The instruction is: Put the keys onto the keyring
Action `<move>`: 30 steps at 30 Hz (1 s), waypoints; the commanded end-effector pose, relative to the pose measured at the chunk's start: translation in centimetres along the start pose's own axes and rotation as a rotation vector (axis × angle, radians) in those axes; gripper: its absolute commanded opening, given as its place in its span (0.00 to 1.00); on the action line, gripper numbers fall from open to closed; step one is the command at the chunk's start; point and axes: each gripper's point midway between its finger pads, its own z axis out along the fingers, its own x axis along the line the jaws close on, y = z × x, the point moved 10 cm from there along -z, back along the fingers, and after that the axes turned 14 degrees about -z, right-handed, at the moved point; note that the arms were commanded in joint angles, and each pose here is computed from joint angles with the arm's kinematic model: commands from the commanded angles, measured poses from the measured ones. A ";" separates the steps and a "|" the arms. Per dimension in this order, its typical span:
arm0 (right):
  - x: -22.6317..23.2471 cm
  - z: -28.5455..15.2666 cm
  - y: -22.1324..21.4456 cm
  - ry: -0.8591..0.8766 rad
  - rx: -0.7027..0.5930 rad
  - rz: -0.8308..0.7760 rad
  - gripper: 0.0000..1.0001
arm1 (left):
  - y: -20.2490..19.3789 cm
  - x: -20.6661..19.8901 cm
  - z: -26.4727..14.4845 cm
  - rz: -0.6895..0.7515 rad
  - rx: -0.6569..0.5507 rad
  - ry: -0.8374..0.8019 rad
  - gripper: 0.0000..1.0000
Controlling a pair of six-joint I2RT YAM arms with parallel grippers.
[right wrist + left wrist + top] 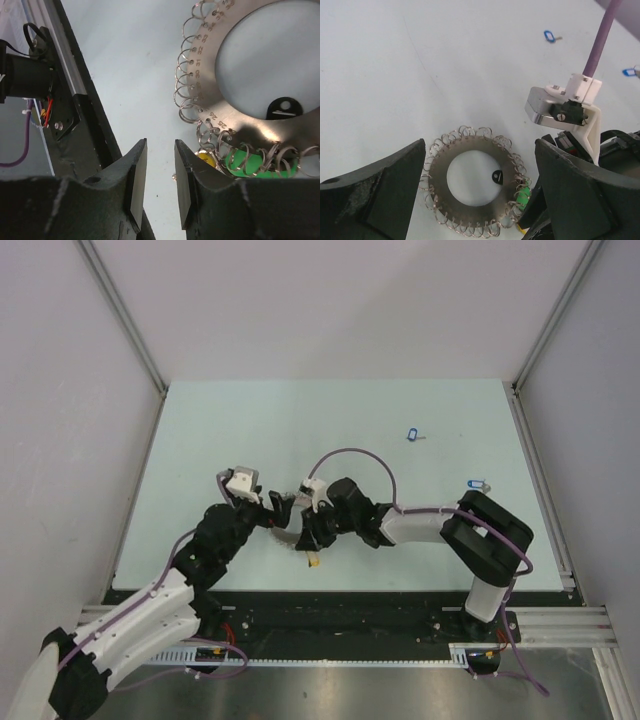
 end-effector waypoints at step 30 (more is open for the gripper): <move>-8.6 -1.8 2.3 -0.248 0.063 -0.392 0.32 | -0.6 -0.8 1.8 0.007 0.077 -0.044 0.95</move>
